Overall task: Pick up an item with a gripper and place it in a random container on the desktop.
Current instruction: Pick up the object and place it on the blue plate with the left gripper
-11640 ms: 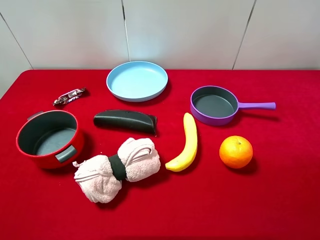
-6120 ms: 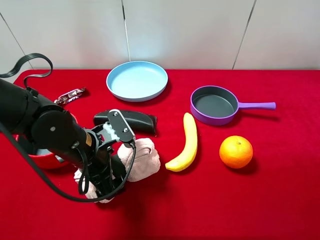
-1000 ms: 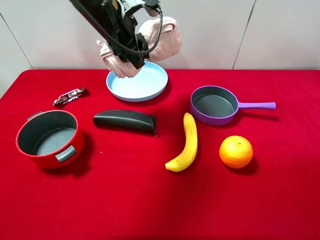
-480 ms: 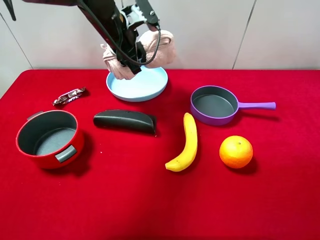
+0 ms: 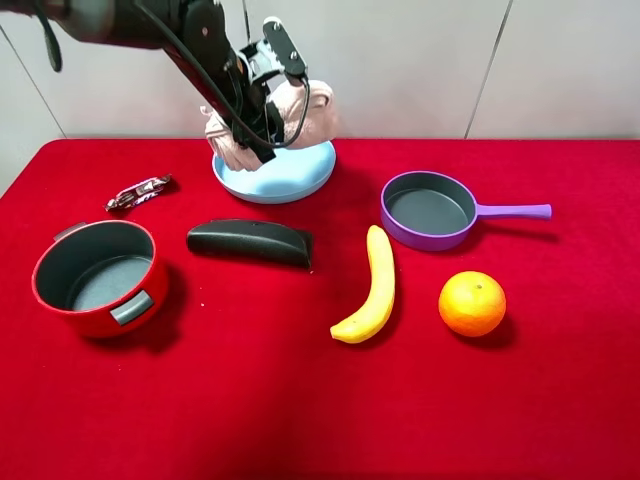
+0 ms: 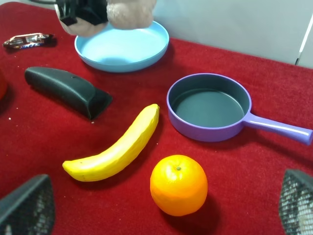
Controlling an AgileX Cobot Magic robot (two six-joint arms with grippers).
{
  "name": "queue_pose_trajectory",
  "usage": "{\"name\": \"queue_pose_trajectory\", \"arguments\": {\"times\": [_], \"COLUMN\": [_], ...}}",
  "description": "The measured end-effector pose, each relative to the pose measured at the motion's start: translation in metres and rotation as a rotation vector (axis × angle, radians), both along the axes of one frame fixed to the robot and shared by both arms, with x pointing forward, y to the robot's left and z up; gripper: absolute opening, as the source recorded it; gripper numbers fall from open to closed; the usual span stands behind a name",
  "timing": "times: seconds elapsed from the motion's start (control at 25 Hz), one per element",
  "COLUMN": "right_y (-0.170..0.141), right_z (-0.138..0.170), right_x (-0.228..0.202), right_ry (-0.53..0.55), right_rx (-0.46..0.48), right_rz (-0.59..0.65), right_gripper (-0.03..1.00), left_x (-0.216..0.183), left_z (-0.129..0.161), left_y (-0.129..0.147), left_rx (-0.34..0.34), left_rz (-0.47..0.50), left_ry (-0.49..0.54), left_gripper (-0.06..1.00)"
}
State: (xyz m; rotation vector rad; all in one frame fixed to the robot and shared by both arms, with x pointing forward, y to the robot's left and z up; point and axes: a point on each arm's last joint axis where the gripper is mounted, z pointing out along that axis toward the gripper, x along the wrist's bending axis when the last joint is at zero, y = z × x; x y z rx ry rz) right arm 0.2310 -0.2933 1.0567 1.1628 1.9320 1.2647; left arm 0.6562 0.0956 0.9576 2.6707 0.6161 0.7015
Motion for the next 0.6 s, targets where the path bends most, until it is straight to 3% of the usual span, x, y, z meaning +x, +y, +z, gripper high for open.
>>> {"name": "queue_pose_trajectory", "arguments": {"times": [0.6], "right_y": [0.000], "right_z": [0.000], "right_x": [0.000], "right_ry": [0.000], "right_rx": [0.000], "right_rz": [0.000], "right_gripper": [0.69], "left_x": [0.018], "left_z": [-0.035], "left_y": [0.006], "left_rx": [-0.005], "left_rz": [-0.002], "left_ry": [-0.044], "left_gripper": [0.50]}}
